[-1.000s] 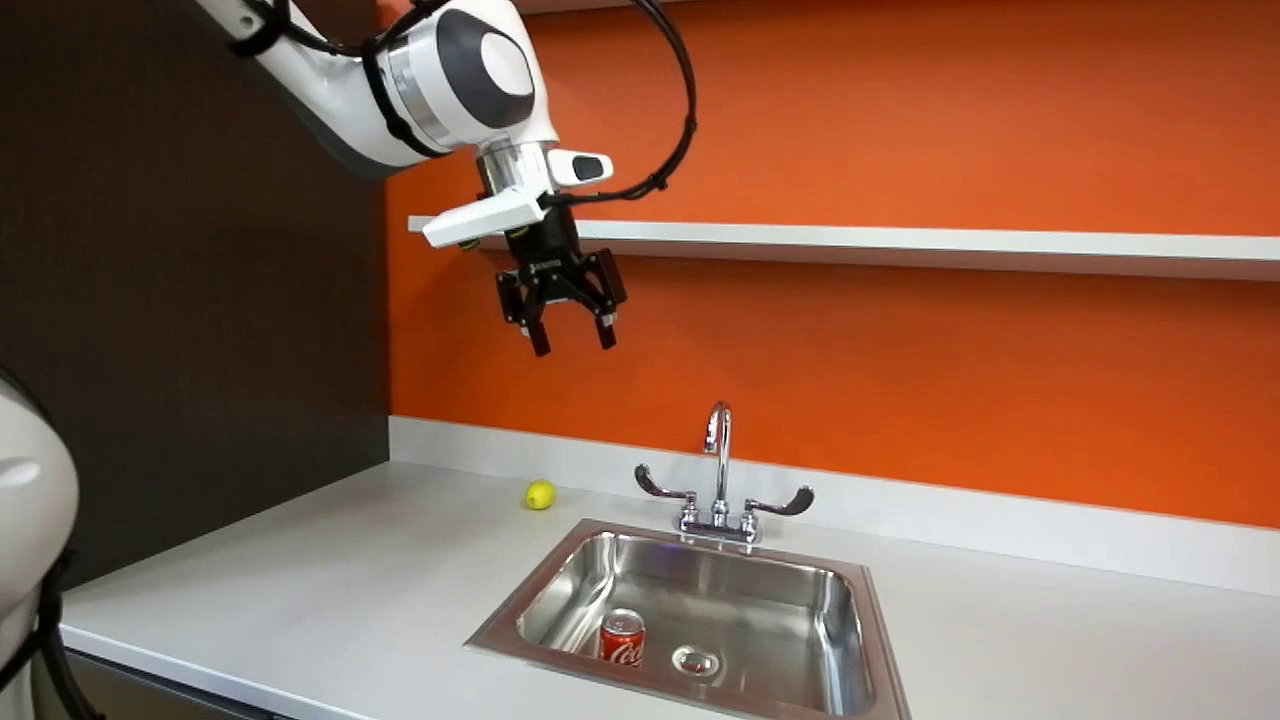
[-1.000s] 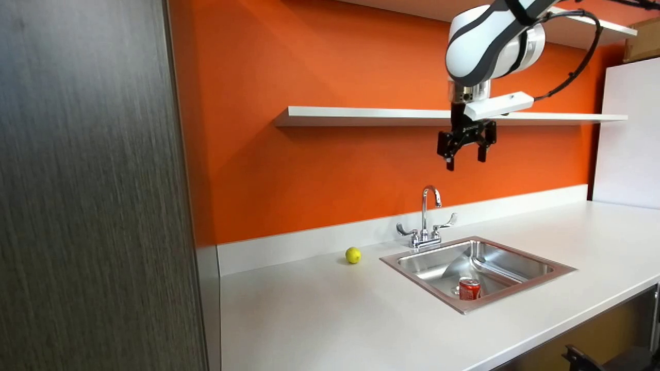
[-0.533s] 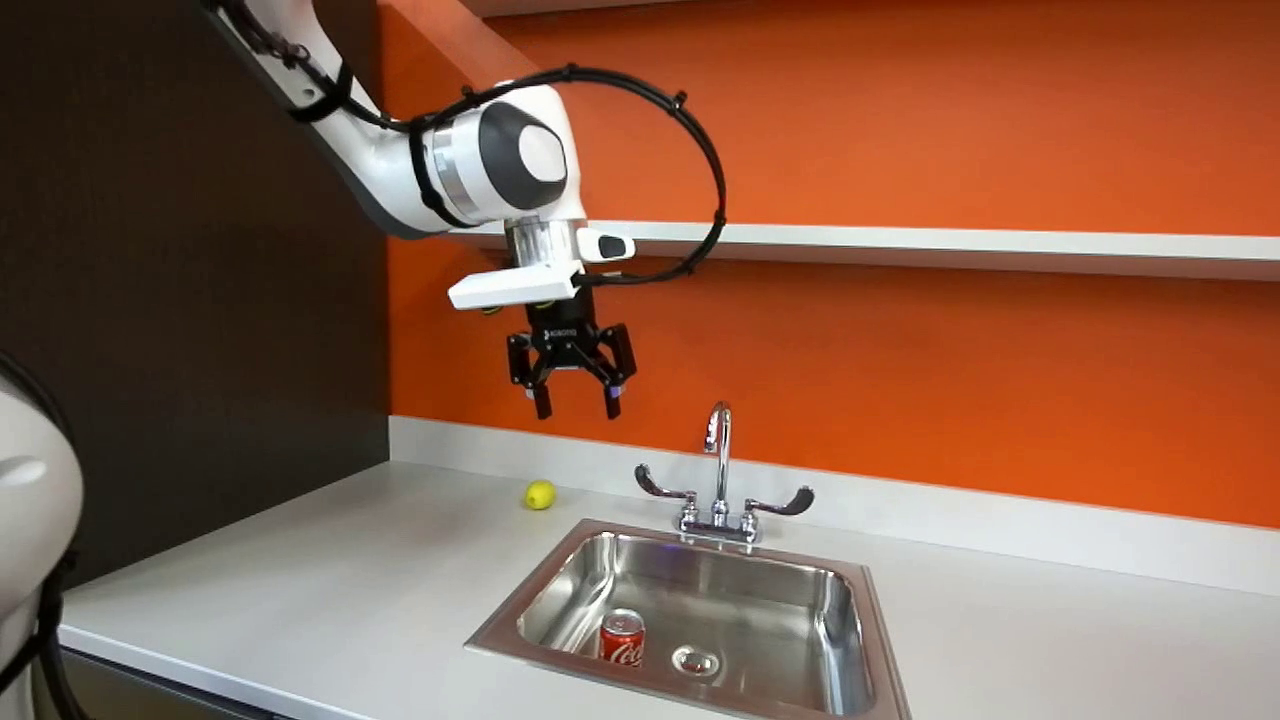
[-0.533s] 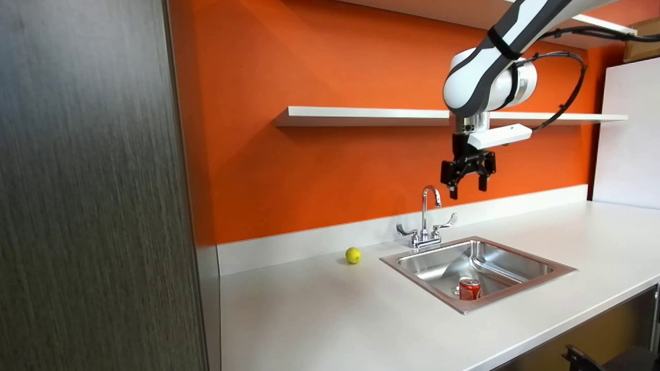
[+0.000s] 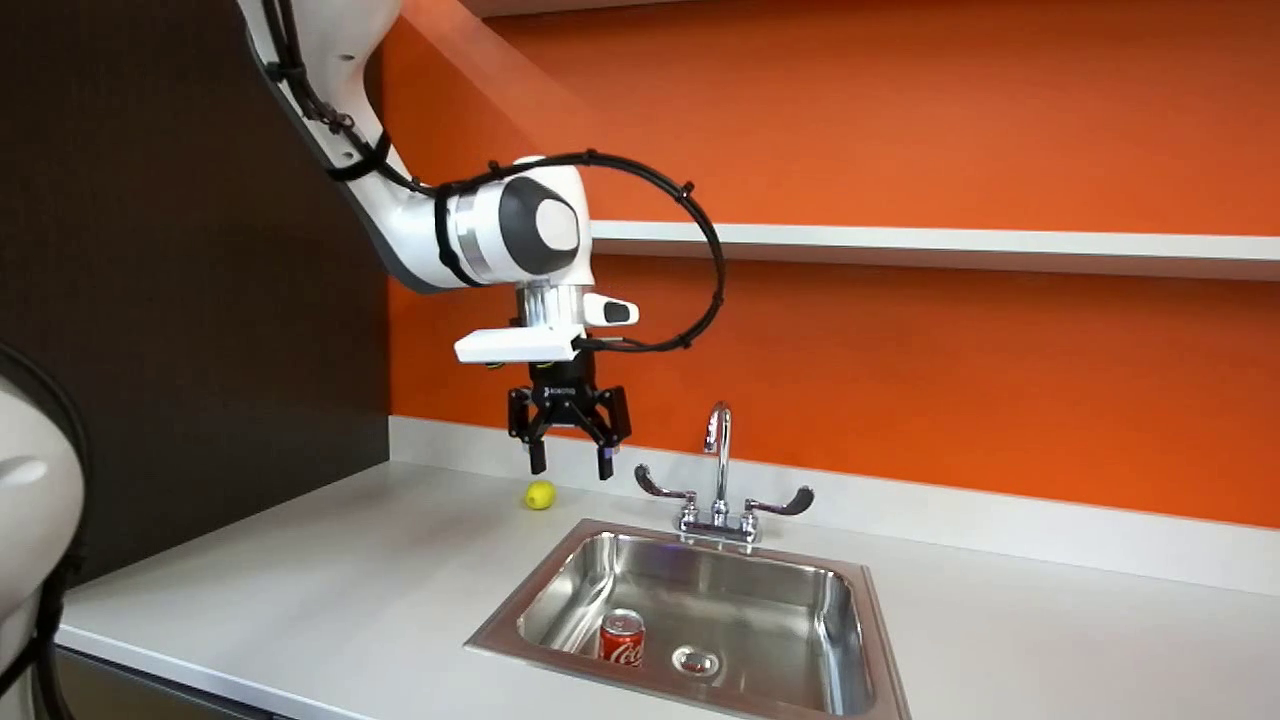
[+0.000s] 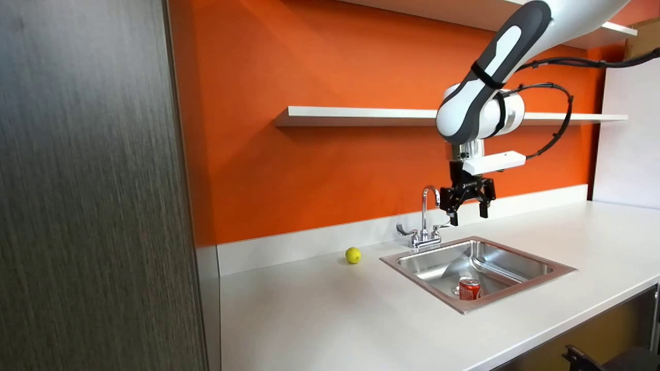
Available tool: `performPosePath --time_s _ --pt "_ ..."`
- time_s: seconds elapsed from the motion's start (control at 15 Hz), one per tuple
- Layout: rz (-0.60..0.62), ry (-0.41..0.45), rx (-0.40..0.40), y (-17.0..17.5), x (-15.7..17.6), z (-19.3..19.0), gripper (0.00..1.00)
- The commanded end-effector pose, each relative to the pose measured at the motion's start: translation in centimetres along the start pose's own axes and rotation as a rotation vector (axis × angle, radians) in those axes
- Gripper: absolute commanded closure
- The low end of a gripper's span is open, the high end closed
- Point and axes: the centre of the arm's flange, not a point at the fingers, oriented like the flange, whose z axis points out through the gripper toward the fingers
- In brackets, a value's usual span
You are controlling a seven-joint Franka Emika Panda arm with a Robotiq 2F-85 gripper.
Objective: Remove the can from the sink
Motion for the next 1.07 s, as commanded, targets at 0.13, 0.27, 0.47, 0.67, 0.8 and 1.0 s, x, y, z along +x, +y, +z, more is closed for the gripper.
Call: performPosePath --time_s 0.13,0.27,0.47,0.67,0.8,1.0 --pt "0.081 -0.010 0.043 0.3 2.2 4.3 0.00" --pt "0.095 -0.011 0.056 0.3 2.8 5.8 0.00" --pt "0.123 -0.017 0.089 0.1 3.7 8.1 0.00" --pt "0.159 -0.045 0.100 0.1 4.2 10.2 0.00" --pt "0.170 -0.065 0.102 0.2 4.5 11.4 0.00" --pt "0.194 -0.089 0.098 0.5 4.9 12.8 0.00"
